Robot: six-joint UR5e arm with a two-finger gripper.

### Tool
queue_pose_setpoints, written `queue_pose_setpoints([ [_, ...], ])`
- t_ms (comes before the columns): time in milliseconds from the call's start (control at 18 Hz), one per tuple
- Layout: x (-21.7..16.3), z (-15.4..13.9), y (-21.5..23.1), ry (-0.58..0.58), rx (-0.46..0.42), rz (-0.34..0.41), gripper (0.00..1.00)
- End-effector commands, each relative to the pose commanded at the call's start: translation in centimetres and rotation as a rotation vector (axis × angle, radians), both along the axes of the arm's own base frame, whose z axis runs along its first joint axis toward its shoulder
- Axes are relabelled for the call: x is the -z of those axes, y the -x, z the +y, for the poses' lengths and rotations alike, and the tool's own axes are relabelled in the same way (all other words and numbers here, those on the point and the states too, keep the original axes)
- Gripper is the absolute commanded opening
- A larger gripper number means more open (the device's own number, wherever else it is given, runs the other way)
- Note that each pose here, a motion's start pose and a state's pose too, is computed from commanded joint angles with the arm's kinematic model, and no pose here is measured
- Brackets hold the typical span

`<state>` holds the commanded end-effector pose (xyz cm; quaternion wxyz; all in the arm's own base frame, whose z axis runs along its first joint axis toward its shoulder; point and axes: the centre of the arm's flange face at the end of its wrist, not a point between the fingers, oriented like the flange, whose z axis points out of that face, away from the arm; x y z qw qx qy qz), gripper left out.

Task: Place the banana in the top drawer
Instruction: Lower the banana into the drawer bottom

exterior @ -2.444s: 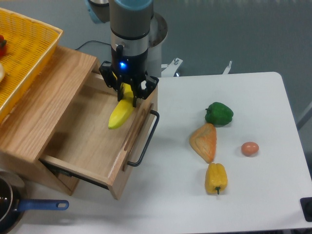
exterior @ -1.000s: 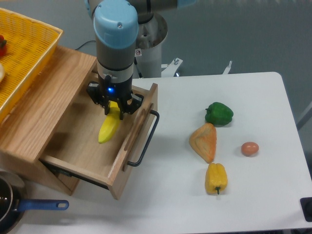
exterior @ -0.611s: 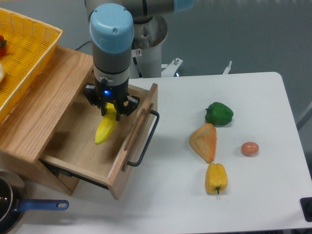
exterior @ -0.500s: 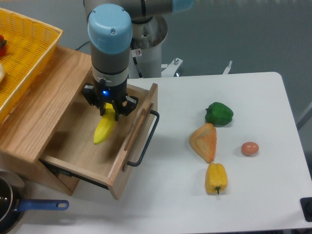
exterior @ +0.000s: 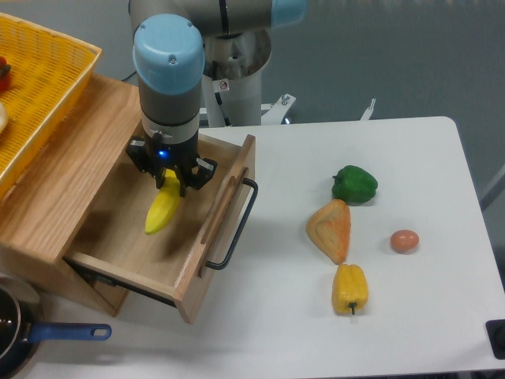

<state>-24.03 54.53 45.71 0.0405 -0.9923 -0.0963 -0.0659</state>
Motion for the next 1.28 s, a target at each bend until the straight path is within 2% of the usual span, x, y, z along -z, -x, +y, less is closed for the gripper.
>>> queue_pose_setpoints([
  [1278, 0.81, 0.4, -0.79, 0.013, 0.015, -0.008, 0.45],
])
